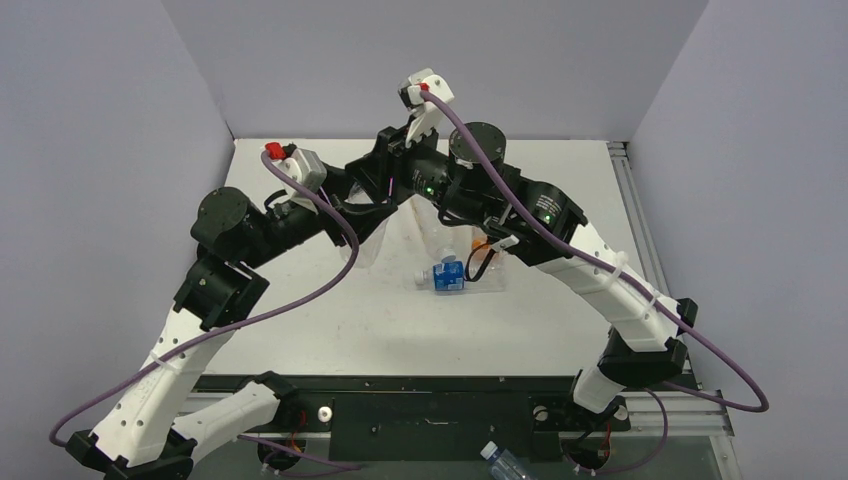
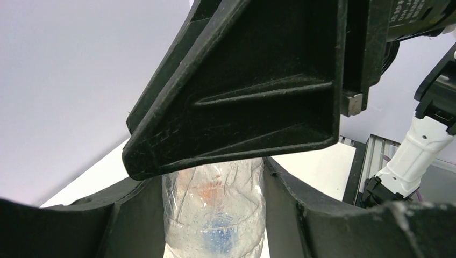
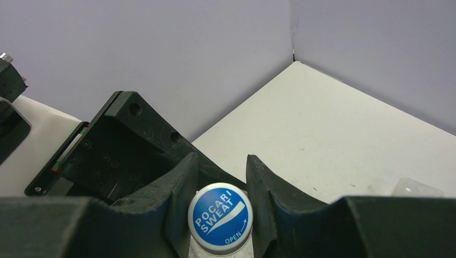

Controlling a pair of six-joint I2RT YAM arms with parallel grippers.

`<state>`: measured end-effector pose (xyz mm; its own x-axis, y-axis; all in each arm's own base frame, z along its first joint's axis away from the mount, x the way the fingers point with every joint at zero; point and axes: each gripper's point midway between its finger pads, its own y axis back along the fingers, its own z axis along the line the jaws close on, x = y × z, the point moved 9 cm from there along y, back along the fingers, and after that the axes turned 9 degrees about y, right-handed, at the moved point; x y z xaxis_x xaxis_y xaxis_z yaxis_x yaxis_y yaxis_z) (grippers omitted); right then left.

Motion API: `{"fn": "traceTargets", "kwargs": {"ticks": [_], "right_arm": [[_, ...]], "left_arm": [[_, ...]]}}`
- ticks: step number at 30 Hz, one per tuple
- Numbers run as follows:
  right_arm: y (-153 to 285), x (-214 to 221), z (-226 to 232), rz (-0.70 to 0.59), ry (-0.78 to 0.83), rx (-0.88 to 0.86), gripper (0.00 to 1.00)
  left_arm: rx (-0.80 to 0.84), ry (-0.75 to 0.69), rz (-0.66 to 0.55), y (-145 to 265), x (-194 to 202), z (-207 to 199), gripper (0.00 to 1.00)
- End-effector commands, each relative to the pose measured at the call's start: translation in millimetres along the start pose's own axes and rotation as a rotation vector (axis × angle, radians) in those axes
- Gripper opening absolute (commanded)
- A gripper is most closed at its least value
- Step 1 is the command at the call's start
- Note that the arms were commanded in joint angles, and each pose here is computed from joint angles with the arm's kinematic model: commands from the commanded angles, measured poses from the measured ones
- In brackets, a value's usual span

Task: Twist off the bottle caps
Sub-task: Unscrew the bottle cap from the plastic bottle.

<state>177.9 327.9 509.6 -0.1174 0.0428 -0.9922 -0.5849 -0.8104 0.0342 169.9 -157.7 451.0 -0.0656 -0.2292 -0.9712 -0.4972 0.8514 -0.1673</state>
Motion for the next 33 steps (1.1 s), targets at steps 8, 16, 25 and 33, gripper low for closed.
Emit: {"fn": "traceTargets", "kwargs": {"ticks": [8, 16, 25, 33], "right_arm": [[21.1, -29.0, -2.5, -0.135, -0.032, -0.006, 0.49], [14.5, -23.0, -0.1, -0.114, -0.036, -0.030, 0.41], [8.1, -21.0, 0.6, -0.106, -0.039, -0.030, 0.28], [2.5, -15.6, 3.8, -0.071, -0.033, -0.057, 0.30]], "left_arm": [[0.037, 0.005, -0.045, -1.0, -8.9, -5.7, 0.00], [0.036, 0.009, -0.049, -1.4, -10.7, -6.0, 0.00], [0.042, 0.010, -0.056, -1.1, -13.4, -7.5, 0.00], [0.044, 0.015, -0.062, -1.5, -16.9, -8.6, 0.00]]}}
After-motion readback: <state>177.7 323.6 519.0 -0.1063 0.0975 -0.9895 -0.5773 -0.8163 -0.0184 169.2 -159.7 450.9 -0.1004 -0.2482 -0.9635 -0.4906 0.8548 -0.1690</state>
